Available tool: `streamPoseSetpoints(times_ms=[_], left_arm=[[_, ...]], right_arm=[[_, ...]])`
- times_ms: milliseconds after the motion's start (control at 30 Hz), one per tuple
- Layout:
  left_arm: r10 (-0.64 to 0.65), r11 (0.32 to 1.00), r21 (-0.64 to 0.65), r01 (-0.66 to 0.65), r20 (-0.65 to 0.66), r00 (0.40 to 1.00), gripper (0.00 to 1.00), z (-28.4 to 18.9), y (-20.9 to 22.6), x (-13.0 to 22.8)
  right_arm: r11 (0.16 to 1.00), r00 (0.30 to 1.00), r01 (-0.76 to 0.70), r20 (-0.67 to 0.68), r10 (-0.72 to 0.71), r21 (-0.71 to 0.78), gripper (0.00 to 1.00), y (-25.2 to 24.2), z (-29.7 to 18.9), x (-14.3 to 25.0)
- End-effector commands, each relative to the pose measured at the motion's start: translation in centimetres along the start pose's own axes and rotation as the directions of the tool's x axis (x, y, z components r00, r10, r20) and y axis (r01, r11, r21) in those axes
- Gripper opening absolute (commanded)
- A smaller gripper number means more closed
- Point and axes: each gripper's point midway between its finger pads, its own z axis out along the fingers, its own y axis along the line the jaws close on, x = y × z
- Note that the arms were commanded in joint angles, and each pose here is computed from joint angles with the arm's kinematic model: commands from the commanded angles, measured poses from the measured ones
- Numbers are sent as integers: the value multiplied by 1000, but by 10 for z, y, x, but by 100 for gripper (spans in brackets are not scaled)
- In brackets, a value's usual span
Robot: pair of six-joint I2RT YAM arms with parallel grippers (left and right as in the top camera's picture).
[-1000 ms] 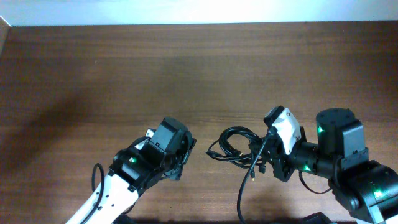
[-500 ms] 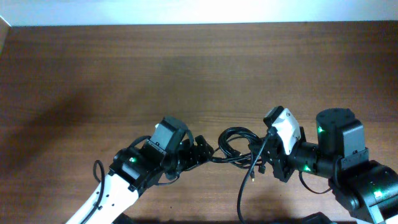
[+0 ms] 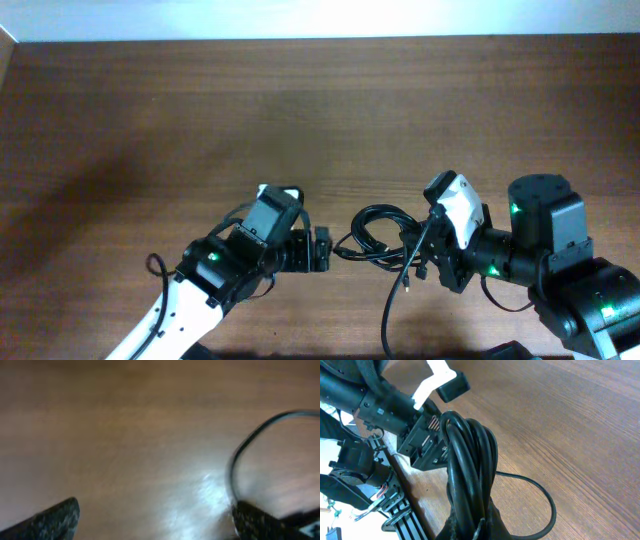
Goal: Untangle cables
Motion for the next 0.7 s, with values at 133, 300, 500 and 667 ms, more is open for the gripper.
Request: streamPoseSetpoints(times_ms=[133,300,500,667], left_arm=[[110,907,404,-121,49,993,99,-18,-81,-16],[229,774,587,-236,87,969,99,-39,-118,-9],[244,801,530,-276,132,961,99,-33,-112,-16],[479,653,546,-524,238,845,100,-40,-117,2]], right_arm=[[1000,1000,-2,12,2,-27,4,7,-4,-2],[1000,1000,-3,12,3,-28,4,7,-4,-2],[1000,1000,-8,2,8,-29,4,8,-4,0],[1000,1000,-9,0,9,-16,4,5,-4,1]])
